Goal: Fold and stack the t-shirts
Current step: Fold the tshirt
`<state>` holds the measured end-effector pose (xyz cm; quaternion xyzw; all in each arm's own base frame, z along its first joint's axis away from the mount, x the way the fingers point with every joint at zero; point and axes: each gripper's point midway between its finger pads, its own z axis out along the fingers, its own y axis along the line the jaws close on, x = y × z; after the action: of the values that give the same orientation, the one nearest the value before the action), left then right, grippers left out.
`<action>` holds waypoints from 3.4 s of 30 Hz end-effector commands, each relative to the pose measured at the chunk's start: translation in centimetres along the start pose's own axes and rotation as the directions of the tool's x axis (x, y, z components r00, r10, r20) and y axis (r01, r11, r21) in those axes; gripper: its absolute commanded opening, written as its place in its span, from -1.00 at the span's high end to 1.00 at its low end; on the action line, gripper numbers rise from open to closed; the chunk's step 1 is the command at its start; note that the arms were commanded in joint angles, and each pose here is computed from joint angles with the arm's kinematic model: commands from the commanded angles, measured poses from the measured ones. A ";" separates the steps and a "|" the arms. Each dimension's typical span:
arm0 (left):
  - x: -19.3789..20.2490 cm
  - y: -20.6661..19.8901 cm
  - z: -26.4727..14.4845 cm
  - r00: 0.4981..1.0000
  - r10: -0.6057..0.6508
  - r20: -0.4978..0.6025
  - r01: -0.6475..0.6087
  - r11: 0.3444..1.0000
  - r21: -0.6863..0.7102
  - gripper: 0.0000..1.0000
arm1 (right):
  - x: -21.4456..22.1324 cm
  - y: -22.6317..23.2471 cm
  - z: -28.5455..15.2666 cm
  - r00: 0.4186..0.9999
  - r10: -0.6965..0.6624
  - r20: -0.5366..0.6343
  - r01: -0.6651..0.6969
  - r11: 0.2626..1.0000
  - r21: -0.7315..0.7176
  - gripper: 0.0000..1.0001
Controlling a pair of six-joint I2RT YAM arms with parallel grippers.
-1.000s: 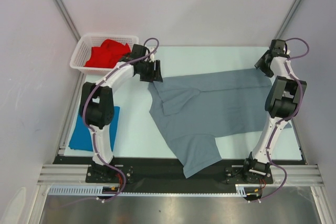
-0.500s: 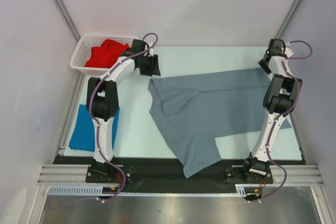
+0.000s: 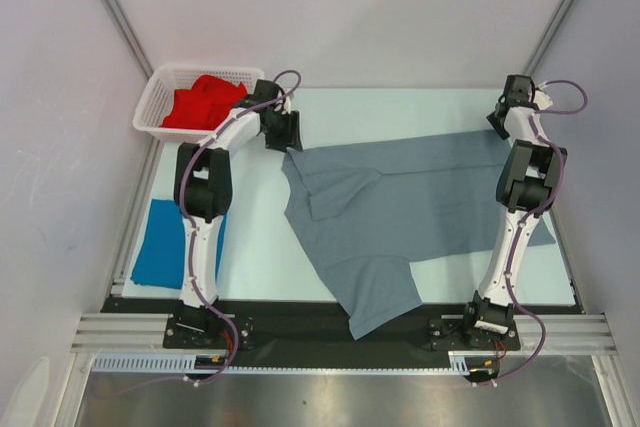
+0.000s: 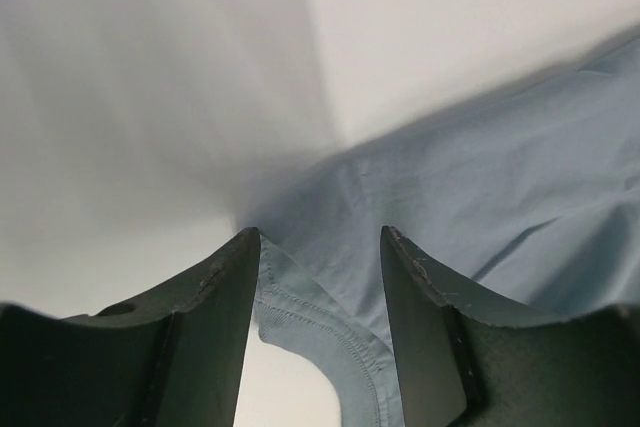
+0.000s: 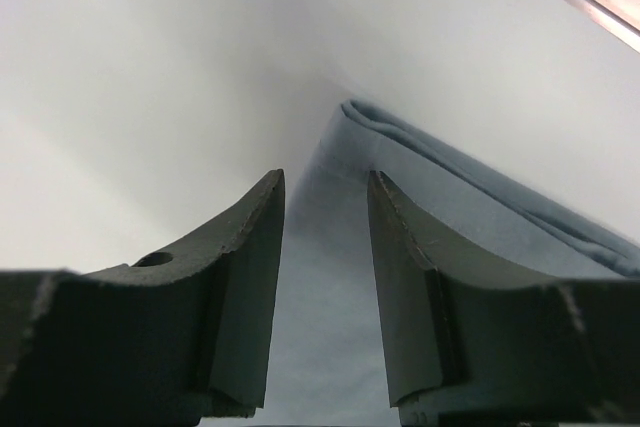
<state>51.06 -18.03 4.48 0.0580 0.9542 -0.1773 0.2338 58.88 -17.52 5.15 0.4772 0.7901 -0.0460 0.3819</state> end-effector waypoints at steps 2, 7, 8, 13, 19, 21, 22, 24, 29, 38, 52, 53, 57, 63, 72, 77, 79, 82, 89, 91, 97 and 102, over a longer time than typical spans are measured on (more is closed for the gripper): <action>-1.4 0.7 -0.6 1.000 -0.003 0.028 0.004 1.000 -0.020 -0.14 | -2.5 1.0 0.7 0.995 0.070 0.070 -0.069 0.998 -0.013 0.14; -1.3 1.0 -0.2 0.999 -0.028 0.021 0.028 0.999 -0.018 -0.11 | -2.1 0.9 1.5 0.995 0.077 0.060 -0.076 0.997 -0.010 0.17; -1.3 1.2 -0.2 0.999 -0.035 0.021 0.036 0.999 -0.023 -0.12 | -2.0 0.9 1.5 0.995 0.077 0.058 -0.076 0.997 -0.013 0.16; -1.0 1.4 0.3 0.999 -0.037 0.015 0.037 0.999 -0.024 -0.08 | -1.6 0.6 2.1 0.996 0.081 0.045 -0.081 0.997 -0.009 0.18; -0.4 1.8 1.1 0.998 -0.057 -0.013 0.057 0.998 -0.019 0.08 | -1.1 0.2 2.7 0.996 0.083 0.034 -0.083 0.997 0.001 0.27; -0.5 1.9 1.1 0.998 -0.060 -0.007 0.059 0.998 -0.012 0.16 | -1.1 0.2 2.8 0.996 0.085 0.037 -0.086 0.996 0.000 0.29; -0.5 2.2 1.1 0.998 -0.064 -0.008 0.064 0.998 -0.013 0.25 | -1.1 0.3 2.9 0.995 0.088 0.038 -0.088 0.996 -0.003 0.30; -0.6 2.4 1.3 0.998 -0.070 -0.005 0.070 0.998 -0.006 0.38 | -0.9 0.5 3.2 0.995 0.090 0.030 -0.090 0.996 -0.018 0.43; -1.1 3.6 1.2 0.996 -0.088 0.026 0.088 0.995 -0.038 0.93 | -1.0 1.0 3.5 0.994 0.108 0.030 -0.107 0.994 -0.034 0.66; -4.0 5.9 -0.3 0.987 -0.076 0.144 0.097 0.985 -0.143 0.99 | -2.2 2.2 4.1 0.990 0.130 0.062 -0.125 0.990 -0.072 1.00; -6.0 1.6 -6.8 0.980 -0.002 0.199 0.030 0.991 -0.134 -0.18 | -5.6 8.1 -5.6 0.999 -0.005 0.054 0.017 0.978 -0.209 -0.16; -5.9 1.2 -7.6 0.979 0.004 0.202 0.025 0.989 -0.144 -0.20 | -5.8 8.0 -6.8 0.998 -0.026 0.064 0.038 0.981 -0.192 -0.18; -3.3 -1.3 -10.9 0.979 0.020 0.204 0.004 0.993 -0.117 -0.25 | -2.8 8.3 -12.5 0.988 -0.156 0.012 0.155 0.969 -0.195 -0.19; 2.5 -7.1 -13.2 0.989 0.023 0.144 -0.038 0.994 0.099 -0.20 | 7.5 11.3 -22.2 0.940 -0.317 -0.127 0.237 0.873 -0.426 0.05; 13.3 -12.2 -12.4 0.995 0.086 -0.044 -0.070 0.954 0.290 -0.26 | 26.7 8.5 -33.5 0.741 -0.575 -0.346 0.124 0.624 -0.771 0.47; 15.9 -12.6 -11.8 0.995 0.043 -0.094 -0.014 0.956 0.293 -0.26 | 31.6 6.1 -34.9 0.664 -0.642 -0.384 0.110 0.591 -0.799 0.61; 16.0 -12.8 -11.6 0.997 0.022 -0.080 0.004 0.952 0.306 -0.19 | 33.0 5.1 -35.0 0.655 -0.633 -0.413 0.082 0.602 -0.794 0.70; 16.6 -12.1 -11.1 0.996 0.004 -0.092 0.022 0.962 0.274 -0.16 | 34.6 5.3 -35.3 0.666 -0.605 -0.437 0.013 0.595 -0.804 0.76; 16.1 -11.8 -9.7 0.996 -0.006 -0.089 0.029 0.966 0.256 -0.22 | 36.1 6.4 -34.4 0.682 -0.570 -0.458 -0.036 0.599 -0.800 0.69; 15.7 -11.7 -9.3 0.996 -0.012 -0.087 0.033 0.969 0.244 -0.21 | 36.0 6.6 -33.9 0.689 -0.571 -0.446 -0.023 0.598 -0.801 0.68; 15.1 -10.5 -8.2 0.995 -0.042 -0.086 0.056 0.983 0.174 -0.20 | 37.3 7.0 -32.3 0.670 -0.543 -0.507 -0.073 0.631 -0.772 0.68; 14.8 -9.5 -7.0 0.988 -0.106 -0.109 0.125 0.975 0.182 -0.18 | 37.7 7.6 -31.6 0.674 -0.532 -0.513 -0.079 0.638 -0.766 0.65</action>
<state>31.00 -23.95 5.49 0.0579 0.9509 -0.2655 0.1484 35.48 26.42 3.04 0.1536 0.8968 0.3797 0.1671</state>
